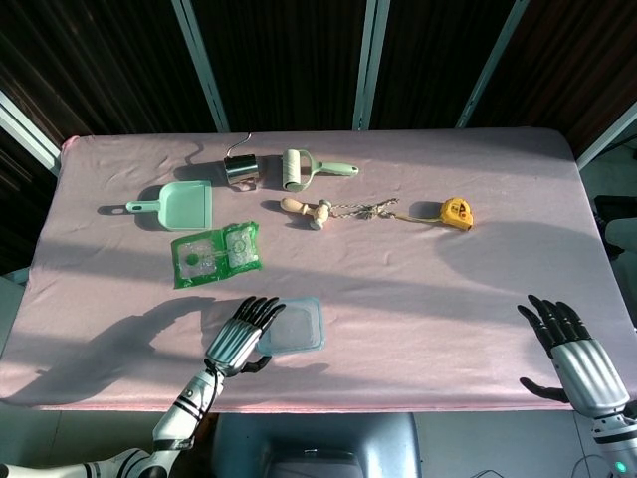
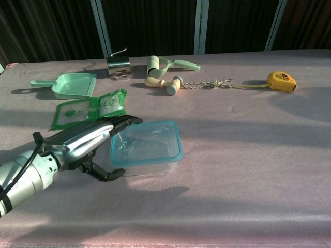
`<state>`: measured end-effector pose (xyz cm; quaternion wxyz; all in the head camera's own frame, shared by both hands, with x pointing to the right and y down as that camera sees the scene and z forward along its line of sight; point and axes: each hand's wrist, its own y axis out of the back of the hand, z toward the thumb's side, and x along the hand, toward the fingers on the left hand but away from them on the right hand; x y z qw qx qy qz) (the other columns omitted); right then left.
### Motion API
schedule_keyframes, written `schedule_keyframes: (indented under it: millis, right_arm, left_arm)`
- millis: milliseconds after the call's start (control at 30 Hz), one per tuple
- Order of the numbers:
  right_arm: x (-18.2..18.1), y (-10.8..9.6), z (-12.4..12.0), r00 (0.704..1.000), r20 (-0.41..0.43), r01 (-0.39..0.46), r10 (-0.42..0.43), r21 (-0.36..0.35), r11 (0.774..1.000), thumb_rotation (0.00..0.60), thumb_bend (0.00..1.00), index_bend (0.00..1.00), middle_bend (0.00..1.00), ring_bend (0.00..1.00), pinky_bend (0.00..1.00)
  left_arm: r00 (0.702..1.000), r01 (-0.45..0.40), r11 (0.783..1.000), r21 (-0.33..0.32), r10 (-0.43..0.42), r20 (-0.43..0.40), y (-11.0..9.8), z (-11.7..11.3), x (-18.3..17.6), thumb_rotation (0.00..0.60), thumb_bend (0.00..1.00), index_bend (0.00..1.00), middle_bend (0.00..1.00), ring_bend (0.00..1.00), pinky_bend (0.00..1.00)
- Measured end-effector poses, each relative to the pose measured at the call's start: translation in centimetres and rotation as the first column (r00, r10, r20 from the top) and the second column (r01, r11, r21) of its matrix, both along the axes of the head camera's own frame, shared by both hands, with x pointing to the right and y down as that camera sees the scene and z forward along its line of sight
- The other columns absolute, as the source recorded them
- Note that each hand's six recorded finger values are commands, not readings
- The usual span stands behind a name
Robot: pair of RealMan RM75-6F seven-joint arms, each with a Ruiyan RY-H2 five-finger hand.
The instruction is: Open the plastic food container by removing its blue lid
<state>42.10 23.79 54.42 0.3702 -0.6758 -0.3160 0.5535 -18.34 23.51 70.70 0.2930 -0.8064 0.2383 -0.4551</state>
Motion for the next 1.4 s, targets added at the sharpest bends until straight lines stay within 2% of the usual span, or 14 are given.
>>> schedule_keyframes:
  millis: [400,467,533,700,833,1133,1267,1333,1400]
  right_arm:
    - [0.0,0.1,0.0,1.000,0.000,0.002,-0.002,-0.004,1.000,0.600,0.02,0.00,0.00,0.00,0.00]
    - [0.0,0.0,0.0,1.000,0.000,0.002,-0.002,-0.004,1.000,0.600,0.02,0.00,0.00,0.00,0.00]
    - [0.0,0.0,0.0,1.000,0.001,0.003,-0.003,-0.005,1.000,0.600,0.02,0.00,0.00,0.00,0.00]
    - [-0.2,0.0,0.3,1.000,0.000,0.011,-0.011,-0.012,1.000,0.600,0.02,0.00,0.00,0.00,0.00]
    - [-0.4,0.1,0.5,1.000,-0.001,0.019,-0.019,-0.014,1.000,0.600,0.02,0.00,0.00,0.00,0.00]
    - [-0.9,0.1,0.8,0.999,0.002,0.039,-0.039,-0.004,0.999,0.600,0.03,0.00,0.00,0.00,0.00]
    - [-2.1,-0.1,1.7,0.996,0.020,0.089,-0.089,0.007,0.996,0.600,0.08,0.00,0.00,0.00,0.00]
    - [-2.8,-0.3,2.3,0.992,0.031,0.122,-0.122,0.014,0.992,0.600,0.14,0.00,0.00,0.00,0.00]
    - [-3.8,-0.8,3.1,0.986,0.046,0.162,-0.163,0.021,0.987,0.600,0.18,0.04,0.00,0.00,0.00]
  left_arm:
    - [0.999,-0.003,1.000,-0.030,0.005,0.040,-0.6,1.0,-0.2,0.600,0.28,0.00,0.00,0.00,0.00]
    - [0.999,-0.008,0.999,-0.033,0.010,0.050,-0.7,1.2,-0.1,0.600,0.28,0.00,0.01,0.04,0.03]
    - [0.998,-0.012,0.999,-0.037,0.014,0.056,-0.7,1.4,0.0,0.600,0.28,0.00,0.08,0.12,0.06]
    - [0.997,-0.029,0.999,-0.045,0.032,0.074,-0.5,1.7,0.2,0.600,0.28,0.00,0.23,0.21,0.15]
    - [0.998,-0.031,0.999,-0.037,0.033,0.058,-0.2,1.7,0.7,0.600,0.28,0.00,0.36,0.31,0.17]
    - [0.999,-0.050,0.999,0.012,0.050,0.021,0.5,1.2,1.4,0.600,0.31,0.00,0.48,0.39,0.19]
    - [0.997,-0.072,0.997,0.026,0.072,-0.003,1.3,1.2,1.8,0.600,0.31,0.00,0.52,0.43,0.21]
    - [0.996,-0.085,0.996,0.036,0.086,-0.010,1.7,1.3,2.1,0.600,0.31,0.00,0.52,0.43,0.22]
    - [0.996,-0.091,0.995,0.040,0.091,-0.011,1.9,1.6,2.3,0.600,0.31,0.00,0.52,0.44,0.22]
